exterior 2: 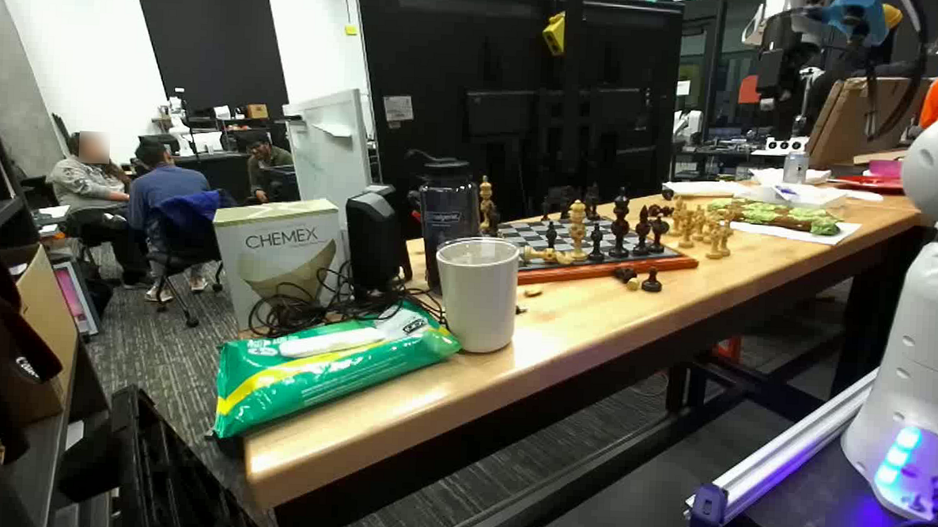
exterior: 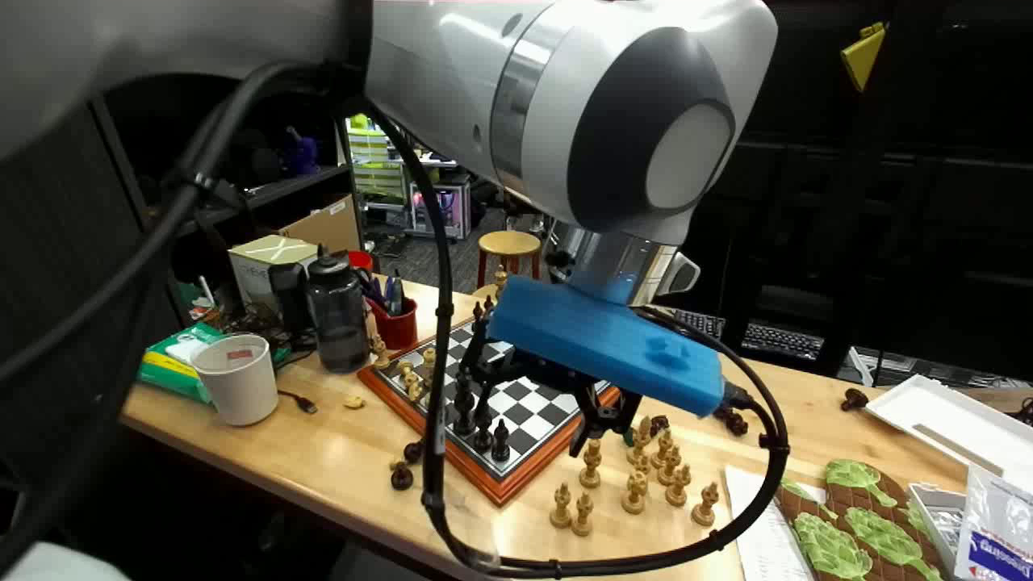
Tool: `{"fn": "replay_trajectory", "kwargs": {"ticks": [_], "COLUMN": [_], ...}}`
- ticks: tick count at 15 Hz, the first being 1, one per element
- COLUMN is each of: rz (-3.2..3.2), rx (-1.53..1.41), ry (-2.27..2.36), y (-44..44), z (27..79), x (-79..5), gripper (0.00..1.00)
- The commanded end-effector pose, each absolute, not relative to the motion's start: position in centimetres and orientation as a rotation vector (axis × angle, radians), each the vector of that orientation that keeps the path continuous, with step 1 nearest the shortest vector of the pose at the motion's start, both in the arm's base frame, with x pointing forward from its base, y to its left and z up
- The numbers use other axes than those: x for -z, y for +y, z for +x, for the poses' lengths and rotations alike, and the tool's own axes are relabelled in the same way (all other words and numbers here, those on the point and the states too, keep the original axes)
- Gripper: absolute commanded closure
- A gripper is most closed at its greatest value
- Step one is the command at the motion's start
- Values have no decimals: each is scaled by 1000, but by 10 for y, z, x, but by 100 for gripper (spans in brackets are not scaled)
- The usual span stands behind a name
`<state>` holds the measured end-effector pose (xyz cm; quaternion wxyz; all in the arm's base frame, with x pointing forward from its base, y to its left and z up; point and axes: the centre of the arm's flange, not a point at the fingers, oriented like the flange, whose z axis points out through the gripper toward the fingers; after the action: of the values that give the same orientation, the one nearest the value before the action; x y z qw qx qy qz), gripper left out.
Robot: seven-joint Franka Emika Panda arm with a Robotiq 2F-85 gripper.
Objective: Put one of the beige chess pieces on the chess board
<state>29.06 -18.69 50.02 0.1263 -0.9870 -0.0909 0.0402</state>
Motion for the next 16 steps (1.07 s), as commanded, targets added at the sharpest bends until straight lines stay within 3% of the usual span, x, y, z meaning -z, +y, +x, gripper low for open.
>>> {"fn": "replay_trajectory", "kwargs": {"ticks": [1, 12, 16], "rz": [-2874, -2875, -2948], "rx": [-116, -115, -50], "ry": [-264, -264, -262], "y": [-187, -187, -195], "z": [291, 291, 313], "x": [-501, -501, -506], "gripper": [0, 0, 0]}}
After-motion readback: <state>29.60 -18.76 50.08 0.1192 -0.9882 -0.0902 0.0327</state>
